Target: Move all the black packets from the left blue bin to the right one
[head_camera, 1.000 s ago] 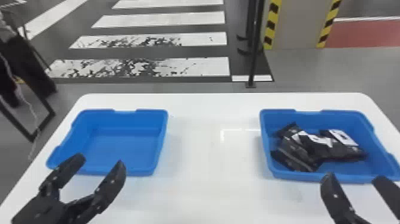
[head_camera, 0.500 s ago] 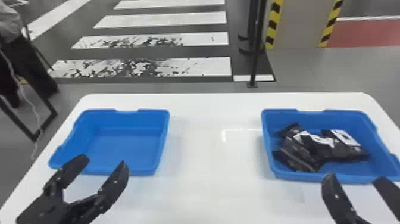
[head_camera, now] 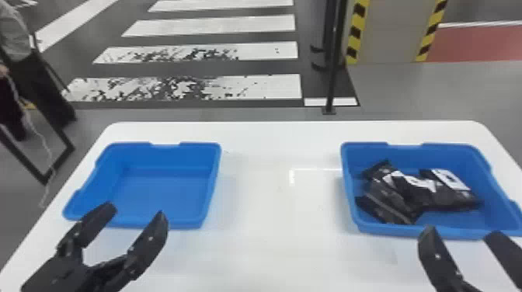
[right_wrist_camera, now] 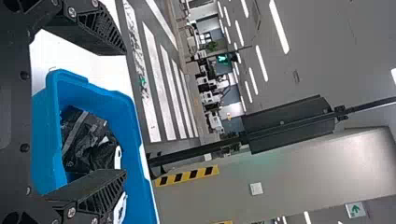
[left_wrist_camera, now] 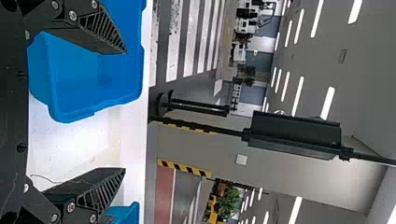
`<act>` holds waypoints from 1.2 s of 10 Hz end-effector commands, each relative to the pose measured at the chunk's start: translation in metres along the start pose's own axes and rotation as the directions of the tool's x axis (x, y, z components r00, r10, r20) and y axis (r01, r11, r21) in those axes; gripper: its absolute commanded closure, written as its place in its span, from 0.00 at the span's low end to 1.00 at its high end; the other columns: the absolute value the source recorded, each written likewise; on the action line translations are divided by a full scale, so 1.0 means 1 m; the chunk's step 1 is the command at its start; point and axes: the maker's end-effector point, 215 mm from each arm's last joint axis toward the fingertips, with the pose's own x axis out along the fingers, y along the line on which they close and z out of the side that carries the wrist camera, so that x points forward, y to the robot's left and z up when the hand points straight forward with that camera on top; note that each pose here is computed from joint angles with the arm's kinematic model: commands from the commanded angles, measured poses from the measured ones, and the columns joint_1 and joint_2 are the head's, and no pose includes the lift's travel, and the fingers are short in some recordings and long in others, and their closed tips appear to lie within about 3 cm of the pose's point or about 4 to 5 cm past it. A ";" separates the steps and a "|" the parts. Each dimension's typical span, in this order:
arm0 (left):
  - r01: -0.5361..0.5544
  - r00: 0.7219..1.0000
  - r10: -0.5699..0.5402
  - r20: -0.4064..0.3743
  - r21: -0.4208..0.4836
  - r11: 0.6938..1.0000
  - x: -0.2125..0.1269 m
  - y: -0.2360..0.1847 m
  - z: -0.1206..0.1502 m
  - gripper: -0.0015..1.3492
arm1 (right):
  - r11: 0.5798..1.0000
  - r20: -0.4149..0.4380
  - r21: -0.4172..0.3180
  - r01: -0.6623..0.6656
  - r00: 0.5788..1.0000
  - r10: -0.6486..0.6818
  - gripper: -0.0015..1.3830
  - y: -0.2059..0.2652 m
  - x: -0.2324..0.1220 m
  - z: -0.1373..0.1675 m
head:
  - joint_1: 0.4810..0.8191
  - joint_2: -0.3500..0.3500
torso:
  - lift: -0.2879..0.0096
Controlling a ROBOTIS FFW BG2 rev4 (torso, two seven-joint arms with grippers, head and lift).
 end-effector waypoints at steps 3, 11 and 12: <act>0.001 1.000 -0.001 -0.004 -0.009 1.000 -0.001 0.000 -0.001 0.13 | 1.000 -0.002 0.009 0.001 1.000 -0.001 0.10 0.000 0.000 -0.002 | 0.63 0.64 | 0.35; 0.001 1.000 -0.001 -0.004 -0.010 1.000 -0.001 -0.001 -0.002 0.13 | 1.000 -0.005 0.018 0.003 1.000 -0.003 0.10 0.000 -0.001 -0.003 | 0.63 0.64 | 0.35; 0.001 1.000 -0.001 -0.004 -0.010 1.000 -0.001 -0.001 -0.002 0.13 | 1.000 -0.005 0.019 0.001 1.000 -0.001 0.10 0.000 -0.001 -0.003 | 0.63 0.64 | 0.35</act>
